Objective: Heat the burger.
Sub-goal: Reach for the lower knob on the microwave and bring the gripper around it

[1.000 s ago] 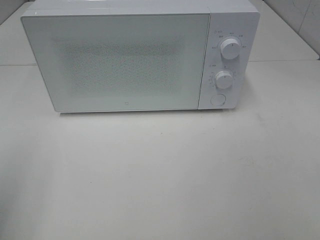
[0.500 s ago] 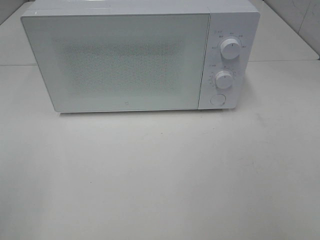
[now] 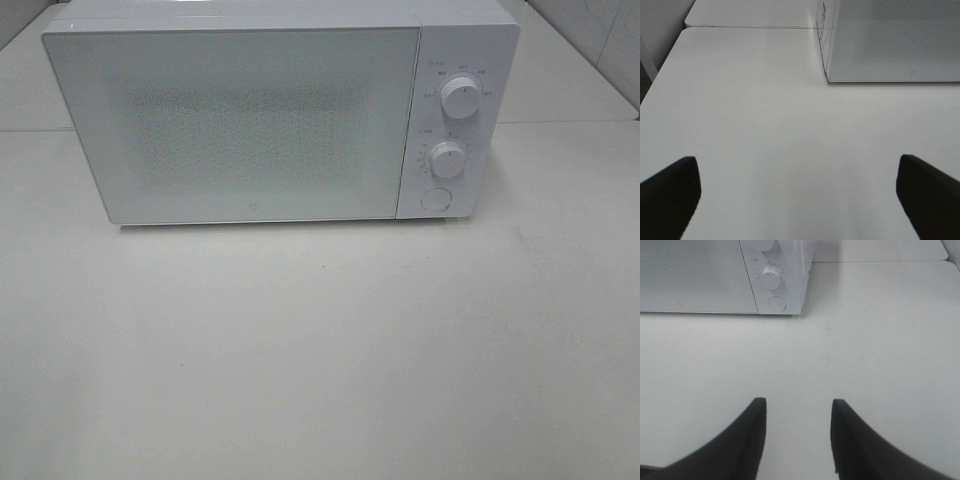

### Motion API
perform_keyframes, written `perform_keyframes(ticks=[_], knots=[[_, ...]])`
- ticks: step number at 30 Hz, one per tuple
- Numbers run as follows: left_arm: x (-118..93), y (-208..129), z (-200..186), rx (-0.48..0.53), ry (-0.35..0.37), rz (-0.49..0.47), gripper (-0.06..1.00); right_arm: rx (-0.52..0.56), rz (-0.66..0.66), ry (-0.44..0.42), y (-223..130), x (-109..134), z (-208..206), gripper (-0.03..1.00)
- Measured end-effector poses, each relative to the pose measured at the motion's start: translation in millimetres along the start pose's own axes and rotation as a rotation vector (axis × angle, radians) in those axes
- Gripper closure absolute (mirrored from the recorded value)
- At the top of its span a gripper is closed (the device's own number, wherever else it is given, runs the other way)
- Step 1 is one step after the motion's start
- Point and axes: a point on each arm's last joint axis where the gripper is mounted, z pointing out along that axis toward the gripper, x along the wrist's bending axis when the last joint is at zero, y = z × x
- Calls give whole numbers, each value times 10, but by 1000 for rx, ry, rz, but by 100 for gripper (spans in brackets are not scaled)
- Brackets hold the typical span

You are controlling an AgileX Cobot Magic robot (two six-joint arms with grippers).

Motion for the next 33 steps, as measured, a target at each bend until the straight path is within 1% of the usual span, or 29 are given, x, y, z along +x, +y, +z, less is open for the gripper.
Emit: perform_keyframes(ticks=[33], knots=[[-1,-1,-1,-1,-1,0,-4,0,0,0,0,0,0,56]])
